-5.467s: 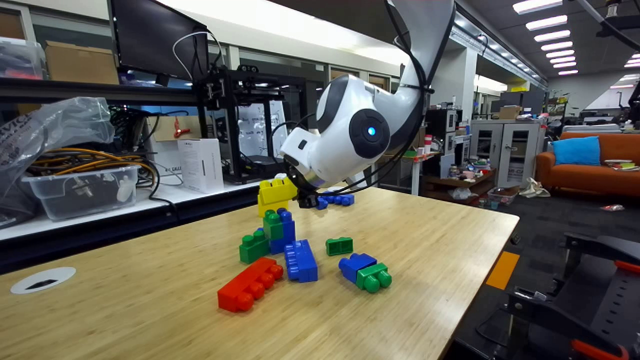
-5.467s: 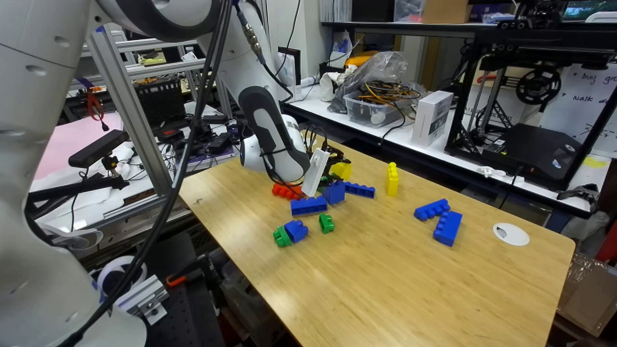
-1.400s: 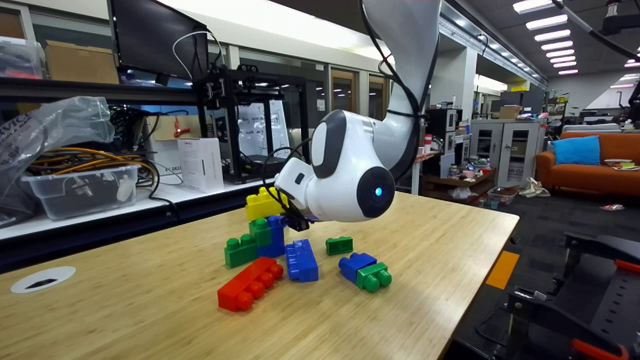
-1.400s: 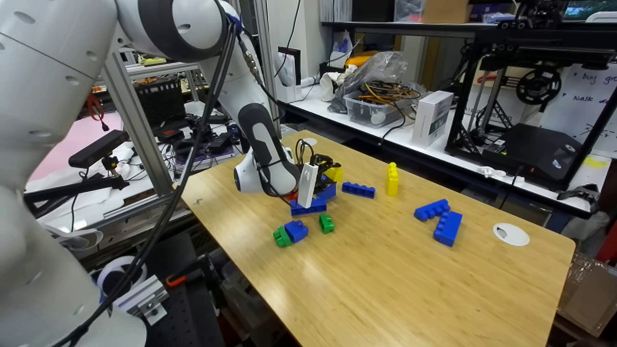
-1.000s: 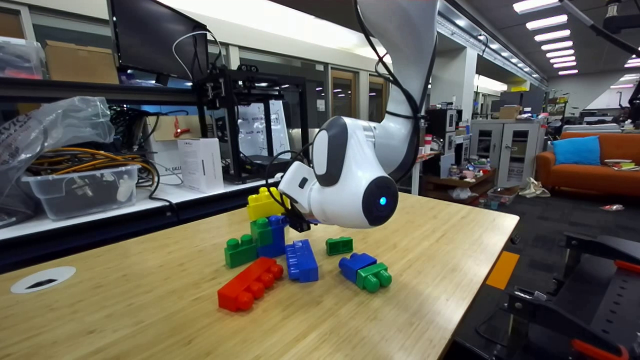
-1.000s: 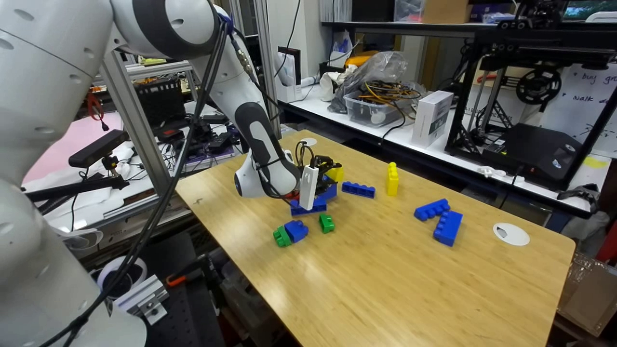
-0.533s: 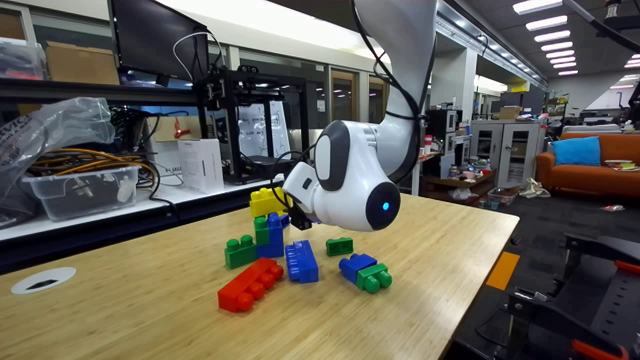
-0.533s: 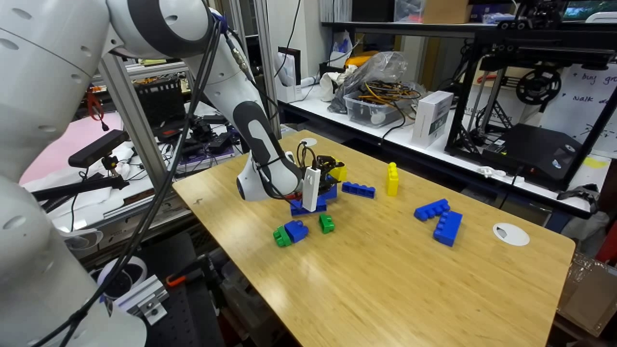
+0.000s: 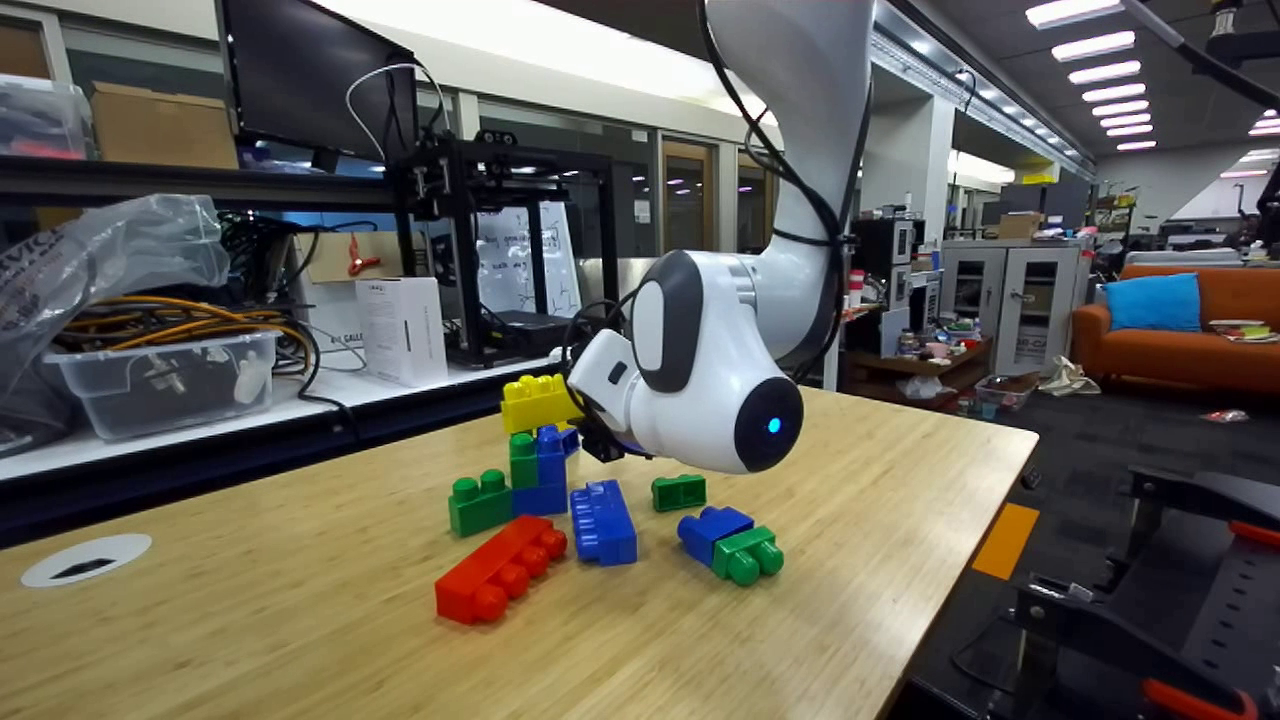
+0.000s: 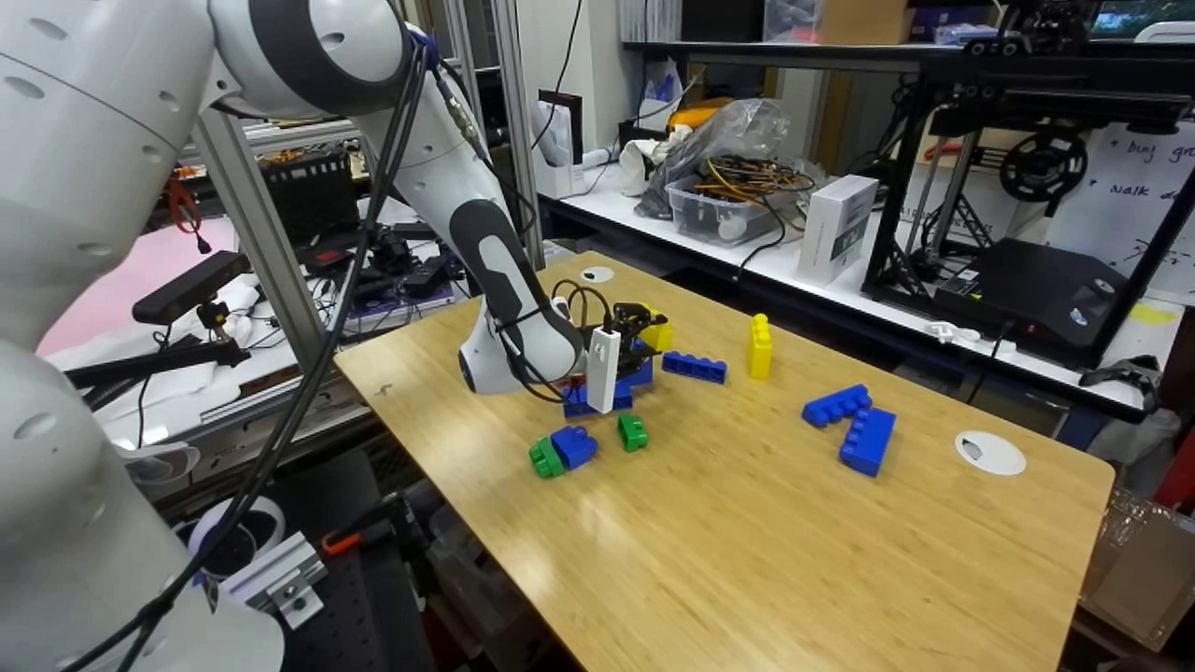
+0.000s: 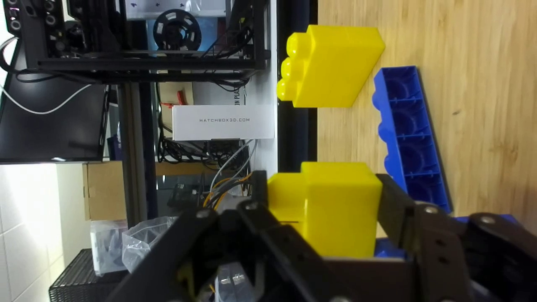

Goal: Pick up the yellow block on the right and place it on top of the stacked blocks

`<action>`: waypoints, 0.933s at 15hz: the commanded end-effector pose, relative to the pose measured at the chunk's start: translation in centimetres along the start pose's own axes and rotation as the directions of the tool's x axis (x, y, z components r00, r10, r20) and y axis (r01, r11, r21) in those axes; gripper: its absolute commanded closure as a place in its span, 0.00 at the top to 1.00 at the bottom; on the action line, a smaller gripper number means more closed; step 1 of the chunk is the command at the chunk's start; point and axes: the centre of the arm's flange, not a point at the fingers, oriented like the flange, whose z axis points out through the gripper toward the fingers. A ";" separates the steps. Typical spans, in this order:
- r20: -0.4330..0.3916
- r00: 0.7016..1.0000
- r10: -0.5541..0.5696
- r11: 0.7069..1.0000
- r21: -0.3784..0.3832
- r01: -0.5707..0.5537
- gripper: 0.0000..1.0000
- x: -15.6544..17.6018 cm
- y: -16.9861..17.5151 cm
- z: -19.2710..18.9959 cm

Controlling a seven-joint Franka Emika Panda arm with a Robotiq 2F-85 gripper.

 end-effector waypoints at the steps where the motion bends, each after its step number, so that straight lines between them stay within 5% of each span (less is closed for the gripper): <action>1: 0.047 0.998 -0.040 0.999 -0.028 0.042 0.38 1.3 0.3 -0.7; 8: 0.168 0.981 -0.102 0.992 -0.062 0.114 0.38 4.9 1.0 -1.7; 14: 0.104 0.989 -0.106 0.993 -0.045 0.111 0.38 3.6 0.5 -1.0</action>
